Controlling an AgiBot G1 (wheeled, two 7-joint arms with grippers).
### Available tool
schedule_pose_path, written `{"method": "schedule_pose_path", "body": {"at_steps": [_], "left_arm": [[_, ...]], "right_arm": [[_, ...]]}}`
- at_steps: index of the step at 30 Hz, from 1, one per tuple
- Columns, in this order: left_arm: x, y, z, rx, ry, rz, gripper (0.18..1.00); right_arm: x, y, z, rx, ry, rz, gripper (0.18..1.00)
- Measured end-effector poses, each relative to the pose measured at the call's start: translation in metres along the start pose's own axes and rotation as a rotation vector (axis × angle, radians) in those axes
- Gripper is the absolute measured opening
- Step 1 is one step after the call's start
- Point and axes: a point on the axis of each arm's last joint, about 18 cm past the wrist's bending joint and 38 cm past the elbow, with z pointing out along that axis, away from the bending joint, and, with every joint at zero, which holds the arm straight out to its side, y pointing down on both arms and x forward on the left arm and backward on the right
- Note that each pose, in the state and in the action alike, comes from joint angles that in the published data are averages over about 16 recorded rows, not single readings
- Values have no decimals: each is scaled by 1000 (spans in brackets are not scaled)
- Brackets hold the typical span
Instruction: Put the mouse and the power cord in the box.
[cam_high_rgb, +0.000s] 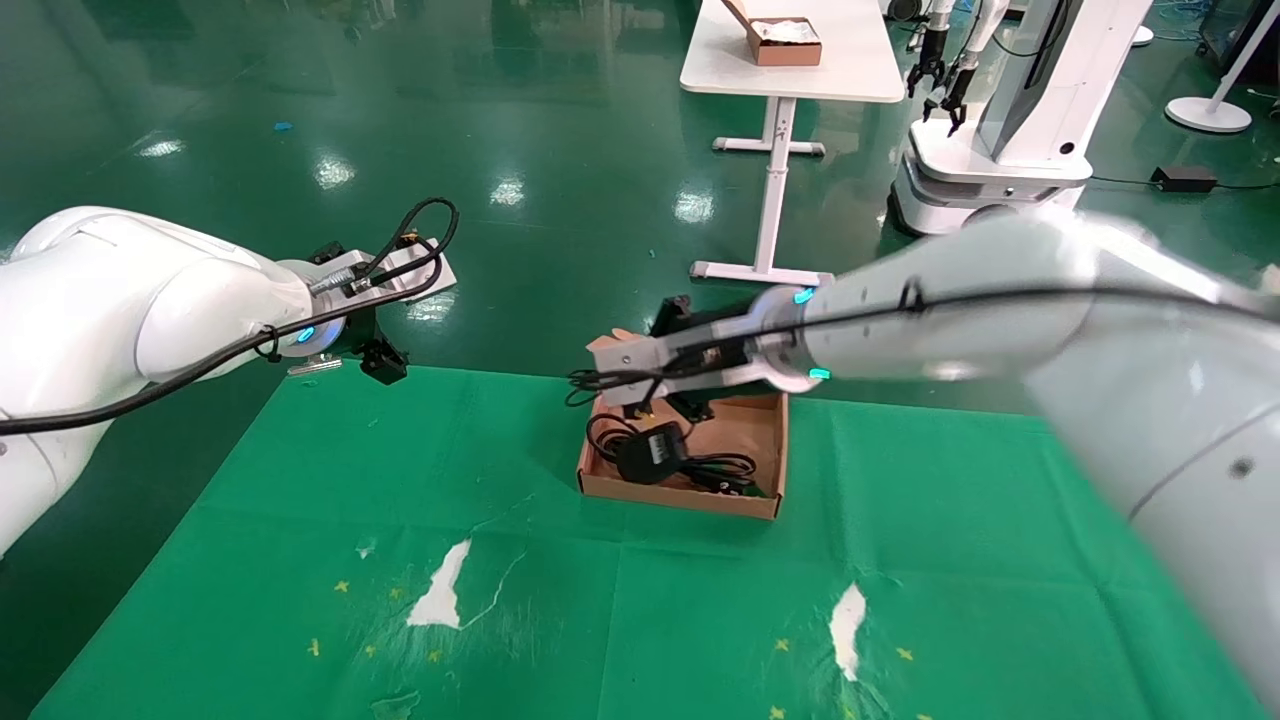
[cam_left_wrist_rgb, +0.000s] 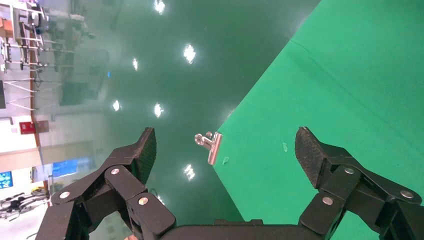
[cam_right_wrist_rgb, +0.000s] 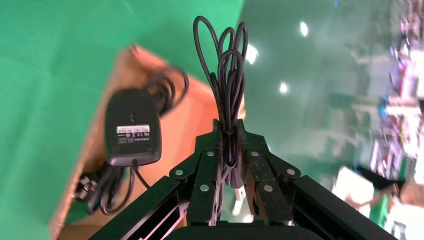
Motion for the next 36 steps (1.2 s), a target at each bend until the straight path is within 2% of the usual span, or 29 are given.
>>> {"method": "schedule_pose_path", "body": {"at_steps": [10,22,28,36], "left_arm": [[0,1,0,-1,1,-3,1000],[0,1,0,0,1,-2,1000],[0,1,0,0,1,-2,1000],[0,1,0,1,1,-1,1000]], "right_arm": [[-18,33,19,-100,63,65,223],[-19,34,19,-105,65,69,274],[-18,33,18,-100,63,66,341],[-17,32,18,-96,61,65,496]]}}
